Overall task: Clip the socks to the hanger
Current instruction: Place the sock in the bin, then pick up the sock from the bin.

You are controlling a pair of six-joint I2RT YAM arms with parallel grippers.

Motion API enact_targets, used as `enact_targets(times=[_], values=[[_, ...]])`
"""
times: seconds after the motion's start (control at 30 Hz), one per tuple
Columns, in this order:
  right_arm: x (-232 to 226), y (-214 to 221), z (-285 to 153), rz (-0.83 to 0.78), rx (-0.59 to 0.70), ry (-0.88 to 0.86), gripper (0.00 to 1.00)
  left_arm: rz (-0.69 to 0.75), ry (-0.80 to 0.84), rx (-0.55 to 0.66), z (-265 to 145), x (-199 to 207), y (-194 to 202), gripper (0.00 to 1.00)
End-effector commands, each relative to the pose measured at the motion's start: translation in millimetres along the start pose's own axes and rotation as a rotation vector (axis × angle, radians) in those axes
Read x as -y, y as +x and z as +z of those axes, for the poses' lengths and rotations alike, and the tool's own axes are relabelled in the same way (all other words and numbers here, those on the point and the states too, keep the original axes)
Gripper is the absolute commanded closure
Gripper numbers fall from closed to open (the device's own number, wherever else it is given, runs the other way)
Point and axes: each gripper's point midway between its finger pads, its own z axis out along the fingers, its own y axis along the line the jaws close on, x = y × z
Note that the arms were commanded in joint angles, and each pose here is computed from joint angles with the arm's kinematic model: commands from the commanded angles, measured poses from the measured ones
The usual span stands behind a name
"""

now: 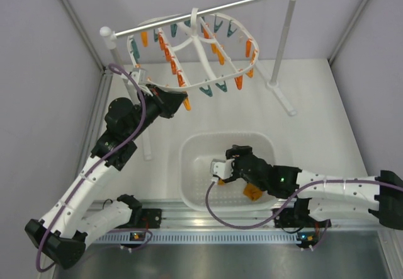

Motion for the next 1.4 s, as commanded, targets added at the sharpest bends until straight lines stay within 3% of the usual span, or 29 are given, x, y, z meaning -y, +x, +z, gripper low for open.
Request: enact_targets(times=[0.0,0.23,0.37,0.57,0.77,1.0,1.13,1.23,1.37], values=[[45.5,-13.0,-20.4,0.266,0.017,0.082,0.37,0.012,0.023,-0.081,-7.1,1.1,21.7,1.0],[28.1,35.2,-23.7,0.825,-0.309,-0.117,0.51,0.001,0.028,-0.085,-4.9,0.3,25.1,1.0],[2.0,20.7,-23.5,0.955,-0.317,-0.338,0.58,0.003,0.027,-0.083,-5.7,0.6,24.2,1.0],[-38.9,28.8,-24.5,0.945,-0.399,-0.49,0.59,0.015,0.013,-0.077,-5.7,-2.6,23.6,1.0],[-44.9,23.7,-9.3,0.91,-0.411,-0.556,0.54,0.007,0.007,-0.087,-4.3,-6.9,30.3,1.0],[-62.4,-11.5,-0.5,0.608,-0.342,-0.585,0.51,0.011,-0.002,-0.09,-2.9,-9.7,31.5,1.0],[-83.7,-5.3,14.7,0.514,-0.39,-0.616,0.5,0.003,-0.005,-0.096,-3.0,-11.6,35.3,1.0],[-96.5,6.6,23.2,0.452,-0.436,-0.636,0.52,0.004,-0.007,-0.1,-3.1,-12.6,36.9,1.0],[-108.0,14.8,29.3,0.406,-0.443,-0.666,0.68,0.009,-0.011,-0.098,-3.4,-13.4,36.4,1.0]])
